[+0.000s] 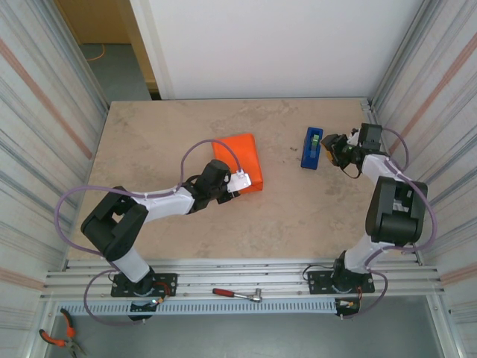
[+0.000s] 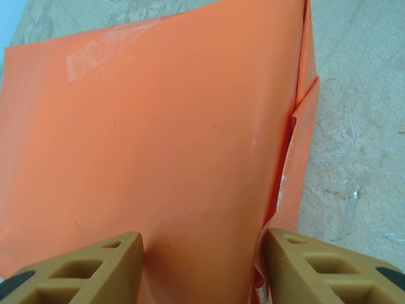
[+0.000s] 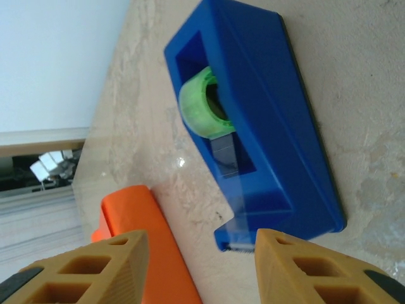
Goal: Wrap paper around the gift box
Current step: Tear off the tape with the cutter.
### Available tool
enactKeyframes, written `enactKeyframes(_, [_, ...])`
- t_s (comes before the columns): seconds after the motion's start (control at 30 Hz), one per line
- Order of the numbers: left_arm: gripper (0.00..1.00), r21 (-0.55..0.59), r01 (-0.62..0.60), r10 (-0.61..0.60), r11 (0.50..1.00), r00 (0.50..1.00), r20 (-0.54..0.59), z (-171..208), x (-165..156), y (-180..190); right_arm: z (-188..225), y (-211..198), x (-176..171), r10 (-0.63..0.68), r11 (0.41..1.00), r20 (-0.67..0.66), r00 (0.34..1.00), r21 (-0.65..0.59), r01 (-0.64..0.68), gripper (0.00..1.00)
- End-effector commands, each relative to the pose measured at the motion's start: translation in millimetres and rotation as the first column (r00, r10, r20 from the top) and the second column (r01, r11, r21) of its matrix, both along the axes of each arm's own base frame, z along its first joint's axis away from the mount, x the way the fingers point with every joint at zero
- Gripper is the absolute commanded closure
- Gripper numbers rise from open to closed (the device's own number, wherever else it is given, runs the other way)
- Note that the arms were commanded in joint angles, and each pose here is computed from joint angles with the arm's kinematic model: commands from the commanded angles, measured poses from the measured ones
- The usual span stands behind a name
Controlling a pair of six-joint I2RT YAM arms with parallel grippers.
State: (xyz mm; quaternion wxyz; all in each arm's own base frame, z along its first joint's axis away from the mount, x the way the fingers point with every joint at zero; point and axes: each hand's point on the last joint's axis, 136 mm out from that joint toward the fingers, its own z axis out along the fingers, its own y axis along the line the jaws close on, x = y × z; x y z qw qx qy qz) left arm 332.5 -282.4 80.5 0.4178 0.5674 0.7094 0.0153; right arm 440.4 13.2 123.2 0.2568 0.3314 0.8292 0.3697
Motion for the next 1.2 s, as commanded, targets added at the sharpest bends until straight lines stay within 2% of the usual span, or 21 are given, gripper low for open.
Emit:
enactKeyframes(0.0, [0.47,0.001,-0.009,0.009,1.000,0.999,-0.041,-1,-4,4,4,6,12,0.077,0.997,0.035,0.996,0.027,-0.078,0.56])
enactKeyframes(0.27, [0.47,0.004,-0.010,0.010,1.000,0.999,-0.042,-2,-4,4,-17,8,28,0.117,0.992,0.006,0.993,0.055,-0.117,0.67])
enactKeyframes(0.53, [0.47,0.006,-0.010,0.010,1.000,0.999,-0.040,-2,-3,4,-29,10,34,0.124,0.989,-0.009,0.992,0.080,-0.123,0.63])
enactKeyframes(1.17, [0.47,0.006,-0.009,0.009,1.000,0.999,-0.039,-2,-4,4,-37,19,37,0.147,0.983,-0.007,0.989,0.108,-0.146,0.72])
